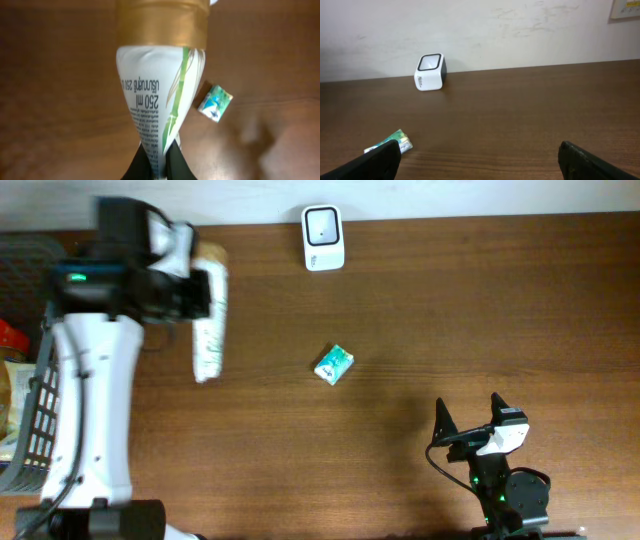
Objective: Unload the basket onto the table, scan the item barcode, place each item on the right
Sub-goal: 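Place the white tube beside the green box with left gripper, then grasp the yellow-white snack bag from the basket and set it down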
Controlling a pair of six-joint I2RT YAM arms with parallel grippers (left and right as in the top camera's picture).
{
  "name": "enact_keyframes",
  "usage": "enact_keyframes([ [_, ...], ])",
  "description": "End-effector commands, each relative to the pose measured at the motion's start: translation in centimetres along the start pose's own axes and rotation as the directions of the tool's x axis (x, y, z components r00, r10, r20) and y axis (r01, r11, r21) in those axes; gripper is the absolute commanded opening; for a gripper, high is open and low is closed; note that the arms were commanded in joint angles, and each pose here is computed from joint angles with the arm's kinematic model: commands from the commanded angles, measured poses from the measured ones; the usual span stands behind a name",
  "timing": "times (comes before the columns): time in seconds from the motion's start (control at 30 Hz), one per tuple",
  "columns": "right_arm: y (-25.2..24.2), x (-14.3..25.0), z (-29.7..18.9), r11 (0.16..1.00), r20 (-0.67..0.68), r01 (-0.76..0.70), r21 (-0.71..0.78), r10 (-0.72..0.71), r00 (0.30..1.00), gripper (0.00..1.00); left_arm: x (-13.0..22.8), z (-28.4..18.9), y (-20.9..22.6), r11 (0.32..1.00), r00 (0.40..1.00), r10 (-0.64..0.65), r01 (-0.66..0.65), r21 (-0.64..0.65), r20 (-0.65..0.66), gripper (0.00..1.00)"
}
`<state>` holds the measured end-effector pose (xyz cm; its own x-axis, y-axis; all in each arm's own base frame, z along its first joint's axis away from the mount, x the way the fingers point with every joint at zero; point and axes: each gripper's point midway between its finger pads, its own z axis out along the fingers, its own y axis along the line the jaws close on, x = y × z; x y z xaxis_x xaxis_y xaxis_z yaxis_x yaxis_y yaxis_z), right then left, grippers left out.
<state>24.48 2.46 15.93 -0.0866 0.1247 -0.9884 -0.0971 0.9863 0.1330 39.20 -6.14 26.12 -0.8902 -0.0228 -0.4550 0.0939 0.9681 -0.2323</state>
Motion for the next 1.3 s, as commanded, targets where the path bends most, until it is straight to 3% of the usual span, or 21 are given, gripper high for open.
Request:
enact_keyframes([
  [0.0, -0.2, 0.3, 0.0, 1.0, -0.001, -0.004, 0.009, 0.004, 1.0, 0.99, 4.4, 5.9, -1.3, 0.997, 0.991, -0.076, 0.075, -0.014, -0.114, 0.0],
  [0.1, -0.2, 0.3, 0.0, 1.0, -0.001, -0.004, 0.009, 0.004, 1.0, 0.99, 8.6, 11.3, -3.1, 0.999, 0.983, -0.05, 0.053, 0.008, -0.174, 0.0],
  [0.23, -0.2, 0.3, 0.0, 1.0, -0.001, -0.004, 0.009, 0.004, 1.0, 0.99, 10.8, 16.3, -4.5, 0.999, 0.995, 0.004, -0.001, 0.032, -0.1, 0.0],
  [0.4, -0.2, 0.3, 0.0, 1.0, -0.001, -0.004, 0.009, 0.004, 1.0, 0.99, 12.4, 18.5, -4.8, 0.998, 0.997, 0.058, -0.058, 0.004, -0.048, 0.02],
  [0.43, -0.2, 0.3, 0.0, 1.0, -0.001, -0.004, 0.009, 0.004, 1.0, 0.99, 12.4, 18.5, -4.8, 0.998, 0.997, 0.058, -0.058, 0.005, -0.047, 0.16],
  [0.47, -0.2, 0.3, 0.0, 1.0, -0.001, -0.004, 0.009, 0.004, 1.0, 0.99, 12.5, 18.5, -5.1, 0.998, 0.997, 0.067, -0.067, 0.01, -0.049, 0.49],
  [0.5, -0.2, 0.3, 0.0, 1.0, -0.001, -0.004, 0.009, 0.004, 1.0, 0.99, 12.5, 18.5, -5.4, 0.997, 0.996, 0.074, -0.073, 0.014, -0.046, 0.57],
  [0.6, -0.2, 0.3, 0.0, 1.0, -0.001, -0.004, 0.009, 0.004, 1.0, 0.99, 8.6, 16.2, -6.5, 0.992, 0.991, 0.114, -0.117, 0.037, 0.063, 0.68],
  [0.73, -0.2, 0.3, 0.0, 1.0, -0.001, -0.004, 0.009, 0.004, 1.0, 0.99, -2.7, 3.1, -6.7, 0.981, 0.915, 0.184, -0.192, -0.014, 0.36, 0.8],
  [0.83, -0.2, 0.3, 0.0, 1.0, -0.001, -0.004, 0.009, 0.004, 1.0, 0.99, -8.4, -10.1, 0.1, 0.973, 0.829, 0.144, -0.019, -0.231, 0.541, 0.87],
  [0.9, -0.2, 0.3, 0.0, 1.0, -0.001, -0.004, 0.009, 0.004, 1.0, 0.99, -8.9, -14.6, 5.5, 0.932, 0.802, 0.113, 0.119, -0.343, 0.586, 0.88],
  [0.93, -0.2, 0.3, 0.0, 1.0, -0.001, -0.004, 0.009, 0.004, 1.0, 0.99, -8.0, -17.0, 10.6, 0.874, 0.791, 0.067, 0.248, -0.419, 0.608, 0.88],
  [1.1, -0.2, 0.3, 0.0, 1.0, -0.001, -0.004, 0.009, 0.004, 1.0, 0.99, -3.3, -19.4, 22.3, 0.707, 0.792, -0.112, 0.488, -0.512, 0.601, 0.84],
  [1.17, -0.2, 0.3, 0.0, 1.0, -0.001, -0.004, 0.009, 0.004, 1.0, 0.99, -1.1, -19.2, 26.5, 0.629, 0.747, -0.243, 0.607, -0.486, 0.619, 0.84],
  [1.27, -0.2, 0.3, 0.0, 1.0, -0.001, -0.004, 0.009, 0.004, 1.0, 0.99, 1.2, -16.7, 30.7, 0.584, 0.741, -0.356, 0.652, -0.483, 0.569, 0.84],
])
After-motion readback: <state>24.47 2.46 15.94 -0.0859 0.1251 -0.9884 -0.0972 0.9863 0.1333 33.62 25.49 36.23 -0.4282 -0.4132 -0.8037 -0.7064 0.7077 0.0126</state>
